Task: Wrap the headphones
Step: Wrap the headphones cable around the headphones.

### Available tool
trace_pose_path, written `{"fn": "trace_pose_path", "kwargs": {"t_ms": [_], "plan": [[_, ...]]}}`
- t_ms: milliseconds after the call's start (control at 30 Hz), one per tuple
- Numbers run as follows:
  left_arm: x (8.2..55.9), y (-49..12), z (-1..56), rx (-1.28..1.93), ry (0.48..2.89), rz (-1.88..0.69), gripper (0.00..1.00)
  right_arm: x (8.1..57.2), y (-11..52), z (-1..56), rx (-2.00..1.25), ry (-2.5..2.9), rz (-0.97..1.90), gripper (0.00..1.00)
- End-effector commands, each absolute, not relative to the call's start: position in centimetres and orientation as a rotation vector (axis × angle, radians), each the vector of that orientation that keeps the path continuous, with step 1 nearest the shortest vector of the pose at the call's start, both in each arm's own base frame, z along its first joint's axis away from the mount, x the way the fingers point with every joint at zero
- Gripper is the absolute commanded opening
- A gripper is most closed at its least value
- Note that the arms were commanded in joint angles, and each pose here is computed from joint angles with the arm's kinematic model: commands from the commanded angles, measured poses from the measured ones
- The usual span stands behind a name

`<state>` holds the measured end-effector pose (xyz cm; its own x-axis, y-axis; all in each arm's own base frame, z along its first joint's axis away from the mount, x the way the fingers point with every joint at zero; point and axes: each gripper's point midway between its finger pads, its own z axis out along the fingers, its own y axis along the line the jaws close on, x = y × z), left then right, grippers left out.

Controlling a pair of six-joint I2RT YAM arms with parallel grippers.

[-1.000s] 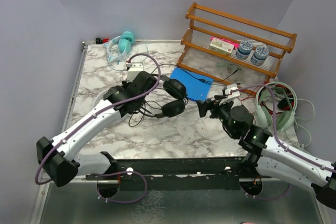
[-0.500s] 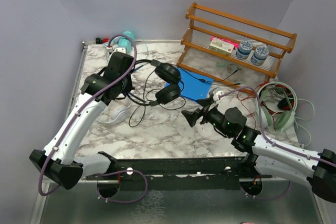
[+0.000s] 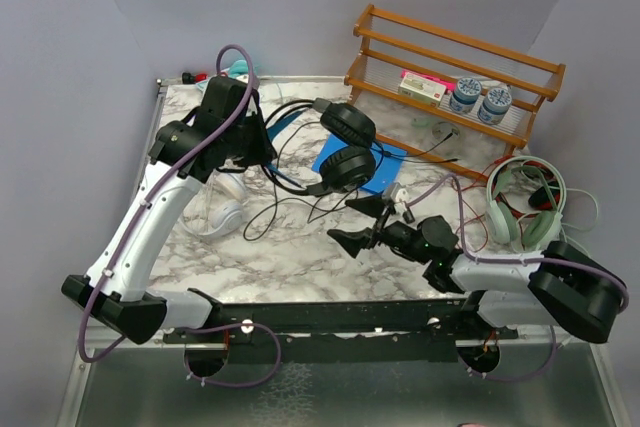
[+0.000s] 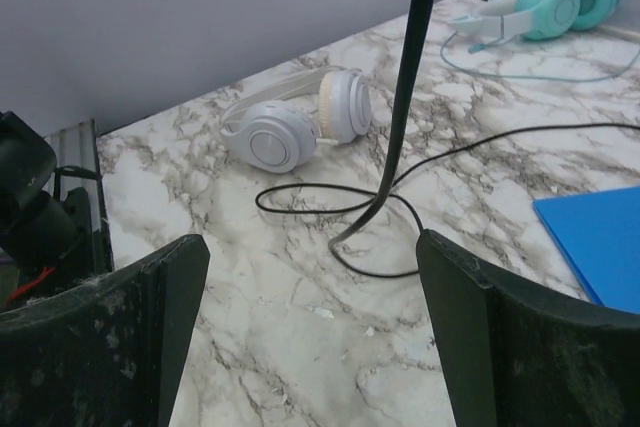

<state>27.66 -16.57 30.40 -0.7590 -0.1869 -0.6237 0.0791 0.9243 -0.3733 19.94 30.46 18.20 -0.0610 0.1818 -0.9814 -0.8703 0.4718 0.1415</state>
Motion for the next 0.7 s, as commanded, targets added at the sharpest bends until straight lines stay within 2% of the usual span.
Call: {"fn": "trace_pose_path", "kwargs": {"t_ms": [0,333,500,600,667], "plan": [[26.2,-18.0,35.7,-0.123,2.275,-0.717,0.00,19.8,31.9,22.9,-0.672,1.143,1.012,0.90],[24.7,-18.9,36.0,-0.120,2.315,-0.806,0.00,22.5,34.7,24.9,-0.601,1.110,1.038,0.63],[24.2,-18.7,36.2,-0.169,2.311,-0.831,0.00,23.8,35.1,25.1,-0.510,1.166,1.065,0.28],[24.0,-18.4,36.4,-0.241,2.302,-0.836,0.00,23.9,35.3,24.4,-0.489,1.207,1.091,0.09],[23.9,-18.5,36.3,-0.251,2.304,-0.846,0.00,24.2,35.1,23.8,-0.463,1.246,1.089,0.01]]}}
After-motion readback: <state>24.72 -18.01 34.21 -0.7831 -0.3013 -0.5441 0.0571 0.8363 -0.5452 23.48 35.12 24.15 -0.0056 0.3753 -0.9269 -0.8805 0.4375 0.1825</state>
